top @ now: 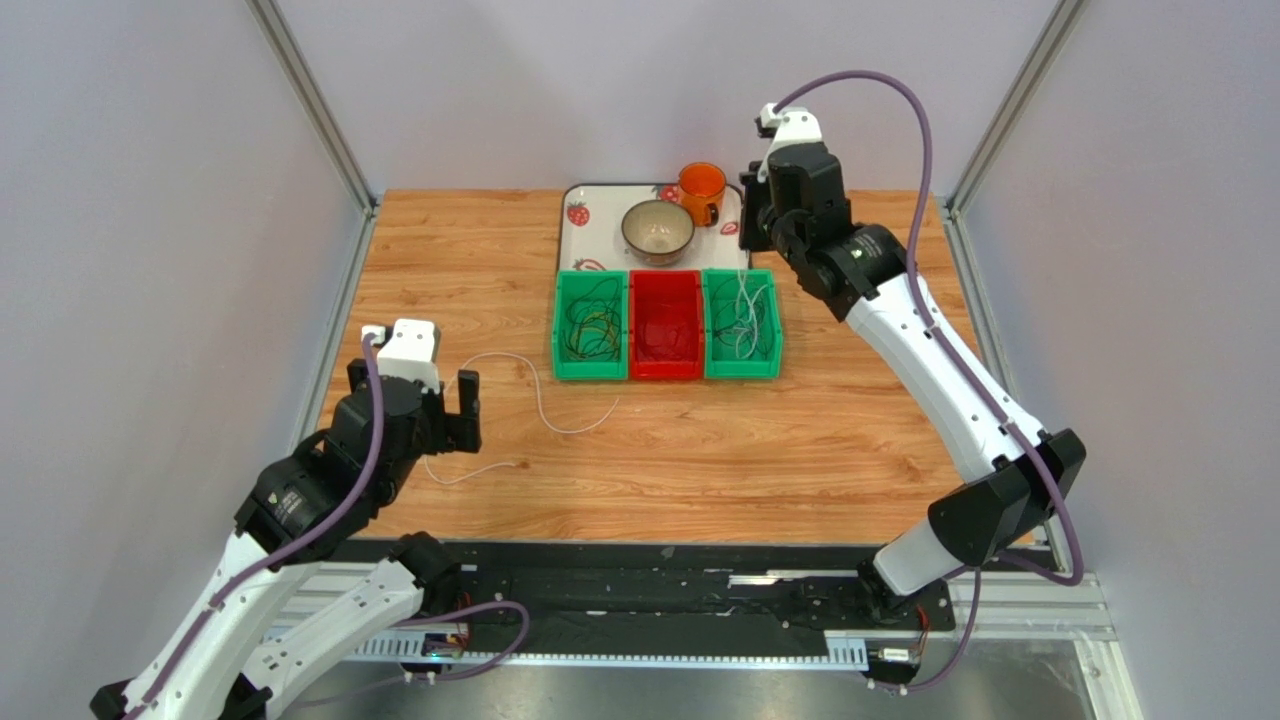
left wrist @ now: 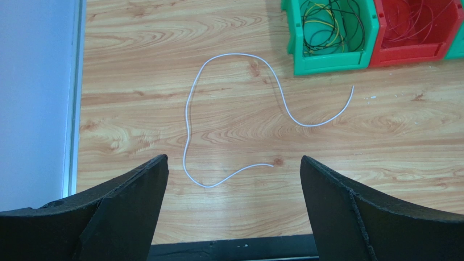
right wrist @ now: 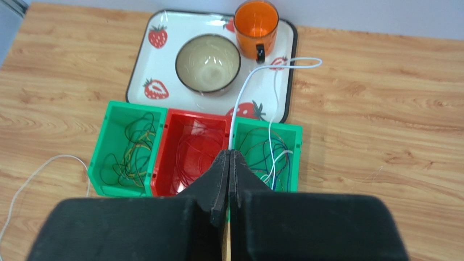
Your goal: Untangle the cables
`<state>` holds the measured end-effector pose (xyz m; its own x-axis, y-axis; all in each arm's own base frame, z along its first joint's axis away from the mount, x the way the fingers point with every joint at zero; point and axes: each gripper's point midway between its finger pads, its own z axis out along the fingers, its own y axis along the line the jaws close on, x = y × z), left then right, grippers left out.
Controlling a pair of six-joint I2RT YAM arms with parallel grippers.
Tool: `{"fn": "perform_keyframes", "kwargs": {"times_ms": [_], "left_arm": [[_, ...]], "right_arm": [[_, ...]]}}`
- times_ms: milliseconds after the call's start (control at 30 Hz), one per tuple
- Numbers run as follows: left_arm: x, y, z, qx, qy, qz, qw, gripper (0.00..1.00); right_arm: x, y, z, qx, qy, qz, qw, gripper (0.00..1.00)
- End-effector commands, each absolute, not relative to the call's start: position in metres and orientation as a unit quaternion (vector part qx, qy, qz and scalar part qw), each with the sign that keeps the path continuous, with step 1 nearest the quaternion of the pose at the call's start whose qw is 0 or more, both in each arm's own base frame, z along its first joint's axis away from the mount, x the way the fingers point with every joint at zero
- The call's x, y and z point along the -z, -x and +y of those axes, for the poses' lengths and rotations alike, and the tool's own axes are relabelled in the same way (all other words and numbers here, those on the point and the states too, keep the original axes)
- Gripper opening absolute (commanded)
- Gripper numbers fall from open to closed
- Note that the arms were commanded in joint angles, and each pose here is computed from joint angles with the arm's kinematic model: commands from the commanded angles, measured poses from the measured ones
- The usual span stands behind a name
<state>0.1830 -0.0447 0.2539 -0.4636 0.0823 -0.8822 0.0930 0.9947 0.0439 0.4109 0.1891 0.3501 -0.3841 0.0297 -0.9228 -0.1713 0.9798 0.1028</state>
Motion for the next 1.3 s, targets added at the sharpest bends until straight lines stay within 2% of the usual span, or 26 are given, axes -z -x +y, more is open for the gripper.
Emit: {"fn": "perform_keyframes", "kwargs": {"times_ms": [0,200,533,900,1267], "left_arm": [[-0.257,-0.186,-0.046,0.006,-0.054,0.851,0.523,0.99],[-0.256,-0.186,-0.046,0.006,-0.054,0.851,0.522,0.99],[-0.256,-0.186,-0.047,0.007,-0.054,0.851,0.522,0.99],[-0.258,-0.185,-0.046,0.009,-0.055,0.849,0.525,0.99],[-0.258,-0.186,-0.048,0.011,-0.058,0.849,0.524,0.99]], "right_arm": [[-0.339,-0.414,0.198,-0.116,0.056,0.82,0.557,0.0],[-0.32,-0.402,0.19,-0.125,0.04,0.827,0.547,0.0],[-0.257,-0.396,0.166,-0.105,-0.001,0.855,0.508,0.0],[-0.254,-0.435,0.172,-0.103,-0.031,0.849,0.517,0.0],[-0.217,-0.468,0.179,-0.094,-0.036,0.851,0.515,0.0]]}}
